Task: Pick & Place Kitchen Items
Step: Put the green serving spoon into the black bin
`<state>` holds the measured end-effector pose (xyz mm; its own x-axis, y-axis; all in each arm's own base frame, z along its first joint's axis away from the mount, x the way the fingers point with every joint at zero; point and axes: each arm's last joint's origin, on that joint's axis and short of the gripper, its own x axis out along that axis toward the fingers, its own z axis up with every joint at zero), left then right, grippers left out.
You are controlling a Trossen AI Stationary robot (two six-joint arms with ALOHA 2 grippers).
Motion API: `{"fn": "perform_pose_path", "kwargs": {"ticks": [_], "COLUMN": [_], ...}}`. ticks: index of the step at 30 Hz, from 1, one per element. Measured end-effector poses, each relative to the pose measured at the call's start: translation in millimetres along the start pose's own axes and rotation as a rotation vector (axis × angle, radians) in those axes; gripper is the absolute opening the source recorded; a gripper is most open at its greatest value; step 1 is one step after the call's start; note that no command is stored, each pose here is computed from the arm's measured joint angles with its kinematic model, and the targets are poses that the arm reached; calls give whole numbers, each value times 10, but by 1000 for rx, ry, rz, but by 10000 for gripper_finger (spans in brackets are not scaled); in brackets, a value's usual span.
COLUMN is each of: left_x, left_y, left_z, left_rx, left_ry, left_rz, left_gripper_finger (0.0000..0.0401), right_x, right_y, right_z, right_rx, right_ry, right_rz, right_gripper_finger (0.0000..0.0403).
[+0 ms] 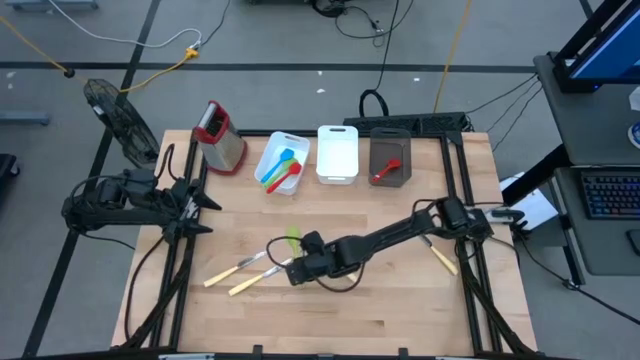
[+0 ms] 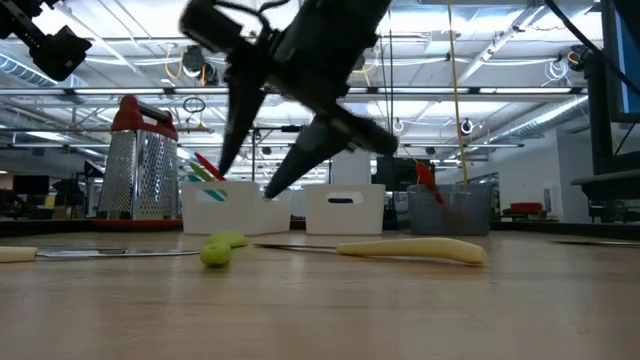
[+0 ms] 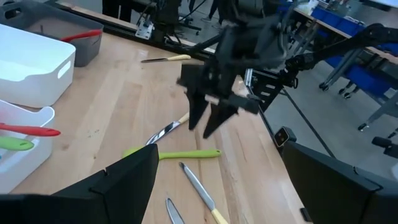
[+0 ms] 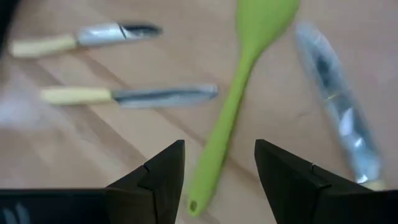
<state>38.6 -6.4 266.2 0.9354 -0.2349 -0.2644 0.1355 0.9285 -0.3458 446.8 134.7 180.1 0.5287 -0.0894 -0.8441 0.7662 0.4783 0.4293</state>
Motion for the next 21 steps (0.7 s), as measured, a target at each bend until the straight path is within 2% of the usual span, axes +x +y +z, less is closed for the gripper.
{"fn": "perform_pose_path", "kwargs": {"ticks": [3,10,15,21], "left_x": [0,0,0,0], "left_y": [0,0,0,0], "left_z": [0,0,0,0], "left_rx": [0,0,0,0], "left_ry": [0,0,0,0], "left_rz": [0,0,0,0], "left_gripper_finger": [351,351,351,351], "right_x": [114,112,124,124], "right_y": [-20,-5,49,96], "right_z": [-53,10,98,141], "right_rx": [30,77,107,66], "right_ry": [41,35,38,17], "right_rz": [1,22,98,153], "right_gripper_finger": [187,187,187,187]}}
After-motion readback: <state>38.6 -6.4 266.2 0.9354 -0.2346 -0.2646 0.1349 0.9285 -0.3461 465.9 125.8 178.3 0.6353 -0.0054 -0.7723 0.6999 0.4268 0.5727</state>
